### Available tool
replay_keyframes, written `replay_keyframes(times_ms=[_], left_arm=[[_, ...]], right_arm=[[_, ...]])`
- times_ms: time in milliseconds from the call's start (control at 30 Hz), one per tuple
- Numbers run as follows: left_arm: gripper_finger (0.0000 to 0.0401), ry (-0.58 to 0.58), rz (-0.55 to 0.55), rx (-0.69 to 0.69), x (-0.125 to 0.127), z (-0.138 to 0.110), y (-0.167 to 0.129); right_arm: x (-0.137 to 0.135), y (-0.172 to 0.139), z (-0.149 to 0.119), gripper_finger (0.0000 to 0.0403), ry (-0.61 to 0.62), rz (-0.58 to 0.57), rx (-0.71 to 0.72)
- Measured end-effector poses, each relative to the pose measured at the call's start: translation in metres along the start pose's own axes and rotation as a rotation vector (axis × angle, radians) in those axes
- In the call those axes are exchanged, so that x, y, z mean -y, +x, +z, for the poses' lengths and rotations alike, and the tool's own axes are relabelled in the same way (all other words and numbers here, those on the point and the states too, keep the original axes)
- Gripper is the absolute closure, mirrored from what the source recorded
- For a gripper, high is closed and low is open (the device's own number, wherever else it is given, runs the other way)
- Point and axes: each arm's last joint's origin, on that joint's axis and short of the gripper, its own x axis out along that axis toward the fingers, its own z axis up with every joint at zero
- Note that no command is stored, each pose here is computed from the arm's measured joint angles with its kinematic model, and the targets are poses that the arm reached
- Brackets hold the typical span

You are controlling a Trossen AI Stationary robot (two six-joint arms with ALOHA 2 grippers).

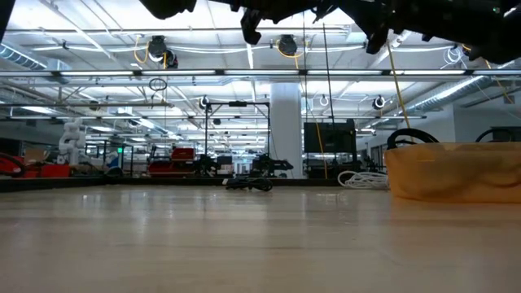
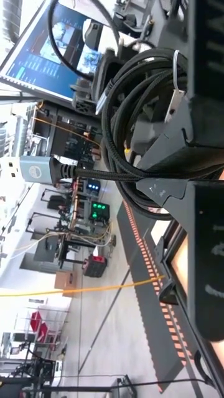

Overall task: Pick and place USB-C Cables
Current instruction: Put the bottom black charger cable into the orange bin

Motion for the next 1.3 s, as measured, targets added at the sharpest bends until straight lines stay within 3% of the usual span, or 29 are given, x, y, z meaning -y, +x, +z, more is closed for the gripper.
replay_keyframes(times_ms=[367,467,567,633,867,1100,1300], left_arm=[[0.0392,0.015,-0.002,-0.021,-0.001,-0.002,0.0],[0.0383,0.015,-0.002,-0.02,-0.001,-0.002,0.0],[0.0374,0.015,-0.003,-0.02,-0.001,-0.002,0.0],[0.0373,0.017,-0.002,-0.02,-0.001,-0.002,0.0],[0.0359,0.101,-0.024,-0.023,0.003,-0.003,-0.001],[0.0285,0.197,-0.04,-0.009,0.006,0.009,-0.006],[0.0236,0.266,-0.028,-0.111,0.001,0.013,-0.01]], right_arm=[[-0.003,0.025,-0.001,0.0245,-0.034,-0.002,-0.015],[-0.003,0.025,0.0,0.0289,-0.034,-0.003,-0.011],[-0.003,0.025,0.001,0.0364,-0.034,-0.004,-0.007],[-0.003,0.025,0.0,0.0385,-0.034,-0.004,-0.008],[-0.001,0.022,0.003,0.0388,-0.052,-0.012,-0.036],[0.008,0.001,0.015,0.0388,-0.072,-0.144,-0.208],[0.01,-0.023,0.025,0.0388,-0.011,-0.179,-0.322]])
